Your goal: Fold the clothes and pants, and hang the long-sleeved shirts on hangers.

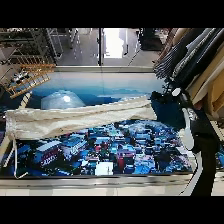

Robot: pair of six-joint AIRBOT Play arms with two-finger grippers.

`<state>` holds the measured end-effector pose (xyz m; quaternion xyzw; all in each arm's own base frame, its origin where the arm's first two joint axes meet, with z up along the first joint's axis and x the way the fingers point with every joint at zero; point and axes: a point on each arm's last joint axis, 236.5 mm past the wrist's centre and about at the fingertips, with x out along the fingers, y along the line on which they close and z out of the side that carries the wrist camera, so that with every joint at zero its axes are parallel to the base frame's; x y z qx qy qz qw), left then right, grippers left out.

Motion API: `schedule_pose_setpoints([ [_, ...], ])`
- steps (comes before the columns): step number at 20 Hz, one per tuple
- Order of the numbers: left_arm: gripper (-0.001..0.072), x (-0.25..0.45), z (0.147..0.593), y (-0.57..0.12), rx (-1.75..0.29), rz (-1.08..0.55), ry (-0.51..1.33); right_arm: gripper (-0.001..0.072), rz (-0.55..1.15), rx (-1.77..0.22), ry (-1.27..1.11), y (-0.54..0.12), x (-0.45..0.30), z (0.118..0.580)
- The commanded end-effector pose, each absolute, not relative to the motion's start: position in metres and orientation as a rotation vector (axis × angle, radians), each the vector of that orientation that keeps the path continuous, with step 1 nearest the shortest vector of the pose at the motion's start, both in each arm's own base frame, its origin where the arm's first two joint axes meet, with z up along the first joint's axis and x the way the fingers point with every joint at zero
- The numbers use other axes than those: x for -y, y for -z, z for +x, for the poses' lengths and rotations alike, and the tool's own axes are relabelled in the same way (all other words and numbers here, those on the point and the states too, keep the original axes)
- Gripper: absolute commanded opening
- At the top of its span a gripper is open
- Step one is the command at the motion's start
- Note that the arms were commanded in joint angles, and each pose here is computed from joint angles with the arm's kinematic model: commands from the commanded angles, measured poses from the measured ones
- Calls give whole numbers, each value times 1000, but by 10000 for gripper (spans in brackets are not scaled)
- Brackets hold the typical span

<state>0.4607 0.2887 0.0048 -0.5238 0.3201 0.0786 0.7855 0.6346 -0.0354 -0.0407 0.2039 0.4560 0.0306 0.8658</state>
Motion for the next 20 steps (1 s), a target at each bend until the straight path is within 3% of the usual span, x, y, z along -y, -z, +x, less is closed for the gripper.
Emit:
schedule_pose_setpoints([
  [1,557,-275,445,-24,-722,-1105,-77,516,476,-1144,-114,30,39,583],
  [3,554,-265,421,-33,-805,-1028,-46,508,577,-1255,-196,19,30,547],
  [7,554,-237,348,6,-1202,-897,-178,508,720,-1370,-265,27,-2,493],
  [12,555,-194,371,44,-1157,-916,-184,509,1032,-1233,-259,41,-39,490],
  [17,557,-197,396,63,-1077,-875,-262,519,1058,-1175,-166,67,-46,503],
  [20,581,-195,380,77,-1158,-887,-288,519,1087,-1188,-122,83,-50,507],
])
